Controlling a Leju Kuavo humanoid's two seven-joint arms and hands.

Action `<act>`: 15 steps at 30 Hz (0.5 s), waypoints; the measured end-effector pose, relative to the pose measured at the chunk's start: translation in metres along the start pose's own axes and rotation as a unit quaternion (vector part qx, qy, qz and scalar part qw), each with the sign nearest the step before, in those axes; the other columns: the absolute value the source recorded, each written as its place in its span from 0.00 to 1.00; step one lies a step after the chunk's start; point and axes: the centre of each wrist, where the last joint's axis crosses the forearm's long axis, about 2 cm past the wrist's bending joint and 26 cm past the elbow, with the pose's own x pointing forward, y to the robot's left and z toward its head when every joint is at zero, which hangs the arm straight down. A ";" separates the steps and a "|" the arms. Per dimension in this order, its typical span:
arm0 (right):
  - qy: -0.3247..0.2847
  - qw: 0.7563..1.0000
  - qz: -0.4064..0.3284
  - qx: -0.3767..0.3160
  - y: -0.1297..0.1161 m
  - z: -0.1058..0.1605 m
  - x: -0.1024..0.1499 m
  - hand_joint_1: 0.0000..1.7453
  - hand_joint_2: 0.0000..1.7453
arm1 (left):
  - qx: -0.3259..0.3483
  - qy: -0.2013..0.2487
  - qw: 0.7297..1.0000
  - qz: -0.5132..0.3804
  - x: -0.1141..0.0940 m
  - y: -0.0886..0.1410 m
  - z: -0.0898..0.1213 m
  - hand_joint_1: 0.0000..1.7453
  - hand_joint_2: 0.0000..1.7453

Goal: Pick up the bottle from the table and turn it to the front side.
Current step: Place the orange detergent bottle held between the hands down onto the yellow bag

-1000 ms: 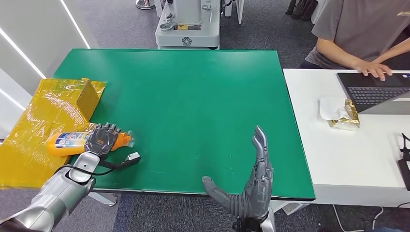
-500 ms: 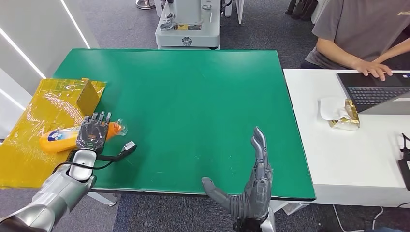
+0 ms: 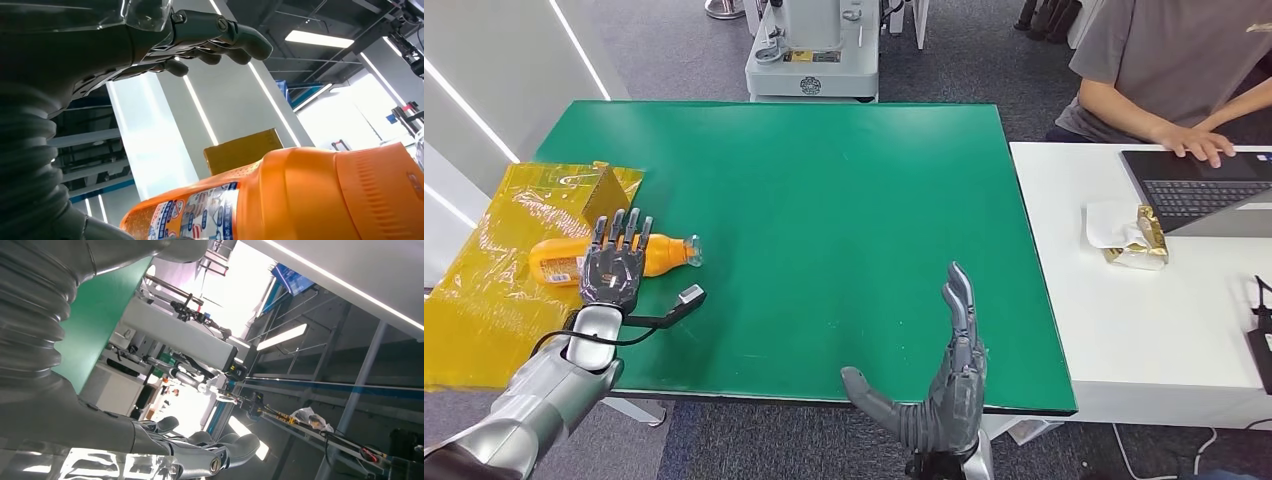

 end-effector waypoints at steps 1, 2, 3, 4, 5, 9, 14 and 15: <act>0.000 1.000 0.000 0.000 0.000 0.000 0.000 0.00 1.00 | 0.001 0.003 1.000 0.000 0.000 0.000 0.000 0.00 1.00; 0.001 1.000 0.000 0.000 0.000 0.000 0.000 0.00 1.00 | 0.002 0.006 1.000 0.000 0.000 0.000 0.000 0.00 1.00; 0.001 1.000 -0.001 -0.001 0.000 0.000 0.000 0.00 1.00 | 0.002 0.009 1.000 0.000 0.000 0.000 0.000 0.00 1.00; 0.002 1.000 -0.001 -0.001 0.000 0.000 0.000 0.00 1.00 | 0.002 0.012 1.000 0.001 -0.001 0.000 0.000 0.00 1.00; 0.002 1.000 -0.002 -0.001 0.000 0.000 0.000 0.00 1.00 | 0.003 0.015 1.000 0.000 -0.001 0.000 0.000 0.00 1.00; 0.004 1.000 -0.003 -0.002 0.000 0.001 -0.001 0.00 1.00 | 0.010 0.025 1.000 0.006 -0.004 0.002 -0.002 0.00 1.00; 0.009 1.000 -0.007 -0.003 0.001 0.001 -0.001 0.00 1.00 | 0.066 0.017 0.995 0.073 0.007 0.020 -0.004 0.00 1.00; 0.011 1.000 -0.008 -0.004 0.001 0.001 -0.002 0.00 1.00 | 0.096 0.002 0.990 0.102 0.010 0.031 -0.006 0.00 1.00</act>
